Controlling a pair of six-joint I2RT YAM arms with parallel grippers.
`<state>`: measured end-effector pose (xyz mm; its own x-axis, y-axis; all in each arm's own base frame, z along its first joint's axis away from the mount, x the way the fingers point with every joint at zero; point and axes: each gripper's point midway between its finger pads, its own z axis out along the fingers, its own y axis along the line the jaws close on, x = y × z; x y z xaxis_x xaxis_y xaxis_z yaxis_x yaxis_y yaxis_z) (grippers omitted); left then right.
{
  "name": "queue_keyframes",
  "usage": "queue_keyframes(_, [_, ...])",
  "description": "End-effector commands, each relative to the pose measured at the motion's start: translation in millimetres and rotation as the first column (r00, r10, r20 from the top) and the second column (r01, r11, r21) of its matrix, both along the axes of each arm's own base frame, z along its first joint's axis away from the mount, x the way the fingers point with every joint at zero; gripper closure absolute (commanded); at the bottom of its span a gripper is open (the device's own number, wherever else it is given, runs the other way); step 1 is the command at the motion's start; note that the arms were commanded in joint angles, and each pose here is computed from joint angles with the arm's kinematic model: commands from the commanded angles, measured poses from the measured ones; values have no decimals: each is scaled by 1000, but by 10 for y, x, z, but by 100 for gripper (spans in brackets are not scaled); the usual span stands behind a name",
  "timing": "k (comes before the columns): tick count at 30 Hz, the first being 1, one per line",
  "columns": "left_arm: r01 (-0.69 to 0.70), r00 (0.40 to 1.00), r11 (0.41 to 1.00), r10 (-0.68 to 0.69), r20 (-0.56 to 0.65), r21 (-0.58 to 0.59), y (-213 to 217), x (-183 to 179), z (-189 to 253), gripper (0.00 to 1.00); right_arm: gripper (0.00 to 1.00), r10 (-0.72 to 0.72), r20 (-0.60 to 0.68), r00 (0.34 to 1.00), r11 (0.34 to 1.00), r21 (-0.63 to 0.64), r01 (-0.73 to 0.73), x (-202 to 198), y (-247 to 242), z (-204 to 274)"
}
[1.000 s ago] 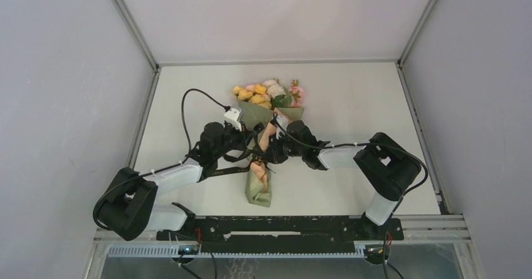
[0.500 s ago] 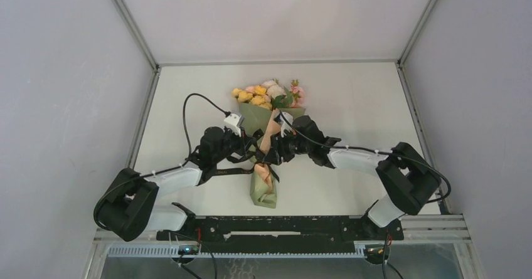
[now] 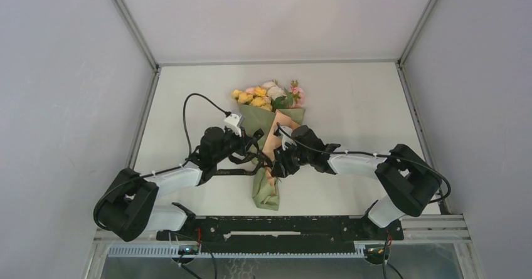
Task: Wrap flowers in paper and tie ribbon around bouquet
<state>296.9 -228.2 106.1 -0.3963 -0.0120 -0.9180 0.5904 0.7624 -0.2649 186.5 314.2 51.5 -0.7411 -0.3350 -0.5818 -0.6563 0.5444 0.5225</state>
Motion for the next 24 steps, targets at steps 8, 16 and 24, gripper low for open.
queue_keyframes(8, [27,998,999,-25,58,-33,-67,-32,148,100,84,-25,26,999,1000,6,25,61,-55,60])
queue_keyframes(16, [33,998,999,-32,50,-32,-91,-94,113,100,75,-87,65,994,996,-14,88,99,-131,192])
queue_keyframes(24, [38,998,999,-36,57,-31,-100,-103,128,100,83,-101,56,993,993,-53,104,70,-198,143])
